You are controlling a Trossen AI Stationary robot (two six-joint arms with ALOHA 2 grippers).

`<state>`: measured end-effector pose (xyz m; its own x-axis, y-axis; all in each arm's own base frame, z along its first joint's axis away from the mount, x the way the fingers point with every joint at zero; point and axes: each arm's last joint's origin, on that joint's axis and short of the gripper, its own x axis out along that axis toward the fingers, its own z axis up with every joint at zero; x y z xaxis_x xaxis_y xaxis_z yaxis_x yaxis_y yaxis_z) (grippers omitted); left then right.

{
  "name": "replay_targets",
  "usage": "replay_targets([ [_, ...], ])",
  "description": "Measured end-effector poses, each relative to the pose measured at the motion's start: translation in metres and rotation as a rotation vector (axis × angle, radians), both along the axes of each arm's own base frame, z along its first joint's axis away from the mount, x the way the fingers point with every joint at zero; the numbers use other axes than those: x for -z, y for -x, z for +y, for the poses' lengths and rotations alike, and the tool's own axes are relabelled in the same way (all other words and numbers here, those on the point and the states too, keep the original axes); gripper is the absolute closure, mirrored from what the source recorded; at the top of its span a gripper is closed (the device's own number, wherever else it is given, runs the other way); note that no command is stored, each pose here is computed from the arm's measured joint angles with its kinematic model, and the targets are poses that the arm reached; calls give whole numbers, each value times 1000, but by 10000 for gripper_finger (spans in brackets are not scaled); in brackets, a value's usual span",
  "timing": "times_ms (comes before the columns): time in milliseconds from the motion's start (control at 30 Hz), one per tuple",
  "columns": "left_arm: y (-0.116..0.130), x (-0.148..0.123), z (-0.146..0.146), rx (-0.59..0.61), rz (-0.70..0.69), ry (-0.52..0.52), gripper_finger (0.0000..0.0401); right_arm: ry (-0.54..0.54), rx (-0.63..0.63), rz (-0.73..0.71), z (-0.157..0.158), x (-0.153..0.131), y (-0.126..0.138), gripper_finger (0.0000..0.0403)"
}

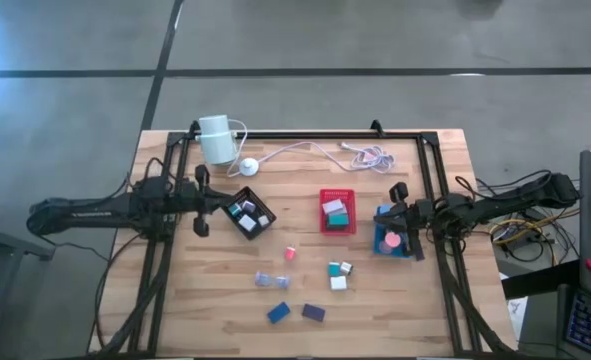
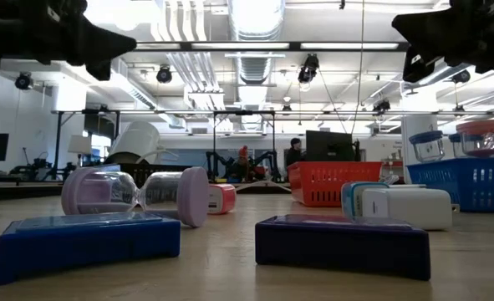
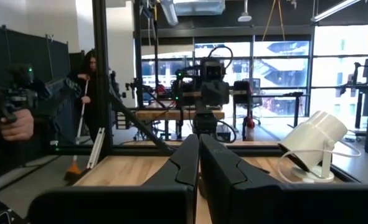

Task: Pick & Place Office items
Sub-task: Put the purple hourglass into the blue bin

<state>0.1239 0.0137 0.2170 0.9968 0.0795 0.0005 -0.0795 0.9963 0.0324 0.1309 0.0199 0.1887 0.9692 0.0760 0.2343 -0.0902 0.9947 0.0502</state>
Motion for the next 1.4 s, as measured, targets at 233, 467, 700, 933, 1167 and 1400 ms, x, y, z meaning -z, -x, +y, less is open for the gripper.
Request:
replay_targets([
  [233,-5,-5,-7,44,22,-38,398,6,1,0,0,0,0,390],
  [467,-15,-29,-18,119,-19,-16,400,11,0,7,0,1,0,390],
  [700,-40,-29,-31,127,95,34,400,50,3,15,0,2,0,390],
  [933,-74,-16,-56,178,367,157,400,15,-6,39,0,4,-1,390],
  [1167,-99,-6,-96,168,656,196,378,-24,51,20,-2,2,-1,390],
  [1400,-111,8,-123,157,911,152,276,-24,93,13,-3,1,0,390],
])
